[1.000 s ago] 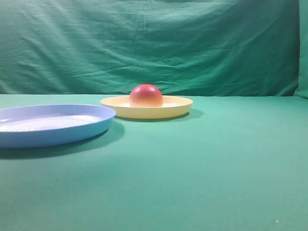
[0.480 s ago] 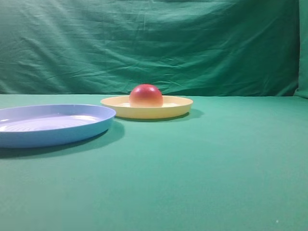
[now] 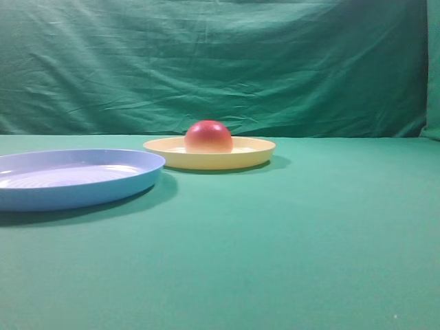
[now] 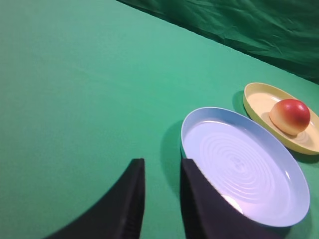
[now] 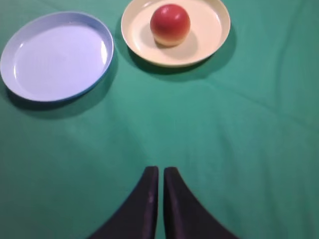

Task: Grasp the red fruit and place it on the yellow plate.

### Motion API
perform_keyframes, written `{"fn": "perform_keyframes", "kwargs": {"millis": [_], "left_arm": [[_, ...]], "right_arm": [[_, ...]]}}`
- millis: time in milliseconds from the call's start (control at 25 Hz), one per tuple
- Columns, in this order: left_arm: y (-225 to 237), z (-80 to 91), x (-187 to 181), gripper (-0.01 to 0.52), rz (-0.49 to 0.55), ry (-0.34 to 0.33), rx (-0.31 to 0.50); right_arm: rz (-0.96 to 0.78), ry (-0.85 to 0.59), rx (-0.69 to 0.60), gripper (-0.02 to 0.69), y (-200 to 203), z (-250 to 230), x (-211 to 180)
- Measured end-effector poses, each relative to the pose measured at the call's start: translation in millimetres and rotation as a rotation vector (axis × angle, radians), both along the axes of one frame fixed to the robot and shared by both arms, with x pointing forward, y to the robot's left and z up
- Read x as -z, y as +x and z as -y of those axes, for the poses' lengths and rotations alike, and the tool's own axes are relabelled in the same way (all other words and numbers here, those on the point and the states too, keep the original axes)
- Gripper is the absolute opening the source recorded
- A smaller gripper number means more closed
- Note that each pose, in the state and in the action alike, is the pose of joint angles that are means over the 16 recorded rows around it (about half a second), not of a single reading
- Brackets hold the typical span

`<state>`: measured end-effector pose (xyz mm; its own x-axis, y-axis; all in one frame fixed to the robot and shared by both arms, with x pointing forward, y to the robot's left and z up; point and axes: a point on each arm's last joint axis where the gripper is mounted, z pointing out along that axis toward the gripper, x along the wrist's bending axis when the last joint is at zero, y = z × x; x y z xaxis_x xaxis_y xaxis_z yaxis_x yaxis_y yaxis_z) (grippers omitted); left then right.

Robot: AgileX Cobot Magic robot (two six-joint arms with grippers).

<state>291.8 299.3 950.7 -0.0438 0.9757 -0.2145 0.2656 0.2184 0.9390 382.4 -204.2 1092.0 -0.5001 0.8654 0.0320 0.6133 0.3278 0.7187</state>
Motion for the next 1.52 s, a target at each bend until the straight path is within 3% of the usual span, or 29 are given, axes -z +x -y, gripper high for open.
{"fn": "perform_keyframes", "kwargs": {"millis": [400,840,1160,1520], "left_arm": [[0,0.0,0,0.157,0.000,0.000,0.000],[0,0.0,0,0.157,0.000,0.000,0.000],[0,0.0,0,0.157,0.000,0.000,0.000],[0,0.0,0,0.157,0.000,0.000,0.000]], "right_arm": [[0.073,-0.010,0.074,0.000,-11,24,-12],[0.330,0.086,0.353,0.000,-58,79,-20],[0.464,0.106,0.503,0.000,-95,95,34],[0.477,0.101,0.554,0.000,-96,97,113]]}}
